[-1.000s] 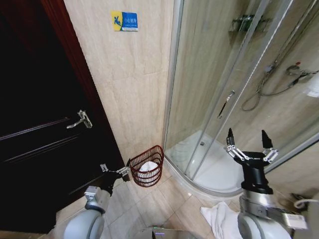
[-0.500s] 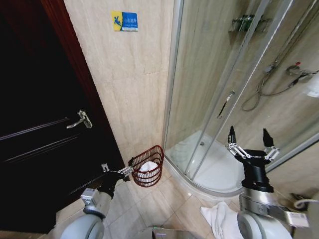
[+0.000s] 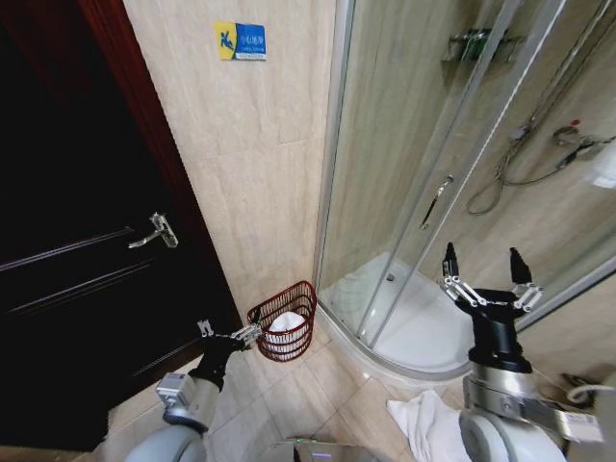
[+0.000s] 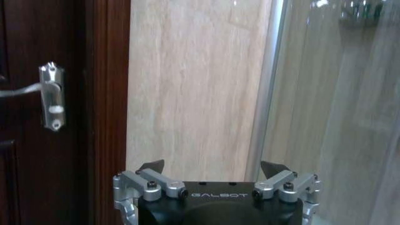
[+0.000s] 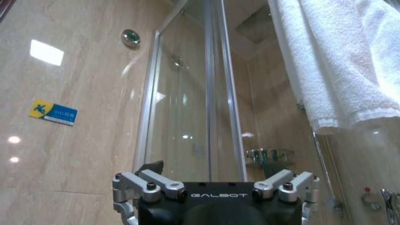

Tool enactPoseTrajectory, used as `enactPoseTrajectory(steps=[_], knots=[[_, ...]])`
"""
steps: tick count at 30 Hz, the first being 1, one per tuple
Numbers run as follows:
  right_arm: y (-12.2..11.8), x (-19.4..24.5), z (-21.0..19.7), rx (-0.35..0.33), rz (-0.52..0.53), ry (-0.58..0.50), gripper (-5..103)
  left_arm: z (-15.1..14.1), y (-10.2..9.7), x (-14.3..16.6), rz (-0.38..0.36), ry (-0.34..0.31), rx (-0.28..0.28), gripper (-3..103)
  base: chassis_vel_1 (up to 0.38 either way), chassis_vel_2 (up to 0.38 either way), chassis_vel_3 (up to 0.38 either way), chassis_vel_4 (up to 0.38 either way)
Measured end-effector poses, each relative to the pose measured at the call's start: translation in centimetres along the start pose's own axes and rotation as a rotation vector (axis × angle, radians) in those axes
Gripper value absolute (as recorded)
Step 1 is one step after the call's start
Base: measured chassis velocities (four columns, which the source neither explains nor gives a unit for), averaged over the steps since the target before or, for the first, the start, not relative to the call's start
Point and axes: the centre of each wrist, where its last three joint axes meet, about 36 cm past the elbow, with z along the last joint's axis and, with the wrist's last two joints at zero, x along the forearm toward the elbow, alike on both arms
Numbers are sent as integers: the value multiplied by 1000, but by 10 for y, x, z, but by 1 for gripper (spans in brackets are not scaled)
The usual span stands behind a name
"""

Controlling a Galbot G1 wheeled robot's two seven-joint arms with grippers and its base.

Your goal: Discard the used towel into the hamper.

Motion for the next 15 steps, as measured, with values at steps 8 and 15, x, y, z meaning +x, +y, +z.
enactPoseTrajectory(steps=[8,15], knots=[[-1,0,0,2,2,0,100,9,-11,-2,7,-17,27,100,0,0,0,0],[0,1,0,5,3,3,100,23,-19,-8,-7,-94,55,100,0,0,0,0]])
